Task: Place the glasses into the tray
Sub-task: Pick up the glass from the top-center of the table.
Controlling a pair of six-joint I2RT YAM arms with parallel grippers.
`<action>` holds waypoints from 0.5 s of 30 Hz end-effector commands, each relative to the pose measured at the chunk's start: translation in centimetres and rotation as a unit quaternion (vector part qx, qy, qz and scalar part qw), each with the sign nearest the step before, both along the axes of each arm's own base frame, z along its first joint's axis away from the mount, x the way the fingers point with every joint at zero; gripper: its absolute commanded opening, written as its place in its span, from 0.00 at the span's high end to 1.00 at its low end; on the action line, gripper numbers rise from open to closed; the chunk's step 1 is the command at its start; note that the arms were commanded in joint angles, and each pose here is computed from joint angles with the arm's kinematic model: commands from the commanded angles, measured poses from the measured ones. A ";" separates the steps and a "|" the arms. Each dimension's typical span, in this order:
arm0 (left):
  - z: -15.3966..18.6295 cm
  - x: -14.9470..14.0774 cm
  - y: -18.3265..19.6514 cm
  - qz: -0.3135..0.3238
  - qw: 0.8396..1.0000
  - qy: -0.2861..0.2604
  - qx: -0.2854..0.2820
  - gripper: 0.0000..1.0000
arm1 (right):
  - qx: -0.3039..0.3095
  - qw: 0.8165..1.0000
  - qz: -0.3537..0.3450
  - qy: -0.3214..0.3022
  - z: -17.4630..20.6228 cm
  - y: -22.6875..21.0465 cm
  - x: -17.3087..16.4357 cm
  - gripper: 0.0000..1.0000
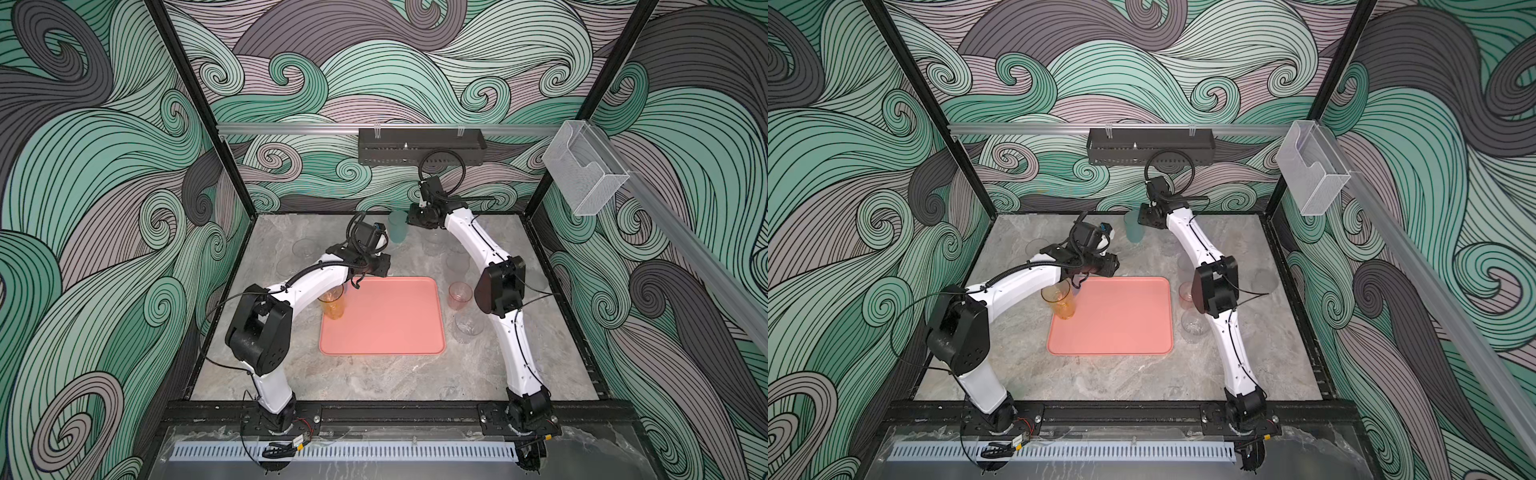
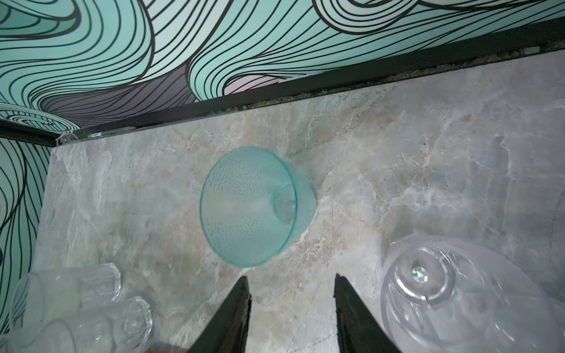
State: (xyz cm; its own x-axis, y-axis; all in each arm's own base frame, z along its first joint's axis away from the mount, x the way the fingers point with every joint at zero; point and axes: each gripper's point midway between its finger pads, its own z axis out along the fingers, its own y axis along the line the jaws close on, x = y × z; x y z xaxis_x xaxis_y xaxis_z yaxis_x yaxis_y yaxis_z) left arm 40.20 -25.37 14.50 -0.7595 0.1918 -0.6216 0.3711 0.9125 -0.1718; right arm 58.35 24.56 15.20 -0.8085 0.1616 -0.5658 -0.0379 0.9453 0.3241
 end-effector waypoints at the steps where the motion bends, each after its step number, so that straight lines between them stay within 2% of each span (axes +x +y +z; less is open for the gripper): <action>1: 0.2 0.2 -0.7 -0.010 1.000 -0.002 0.003 0.49 | 0.001 1.000 -0.002 0.015 -0.9 -0.1 0.3 0.54; 10: -0.5 0.2 -1.0 -0.013 1.000 0.006 0.006 0.49 | 0.011 1.000 0.000 0.009 -3.1 0.7 1.5 0.55; 15: -0.5 0.2 -0.9 -0.014 1.000 0.005 0.007 0.49 | 0.007 1.000 -0.003 0.008 -3.4 0.6 1.7 0.61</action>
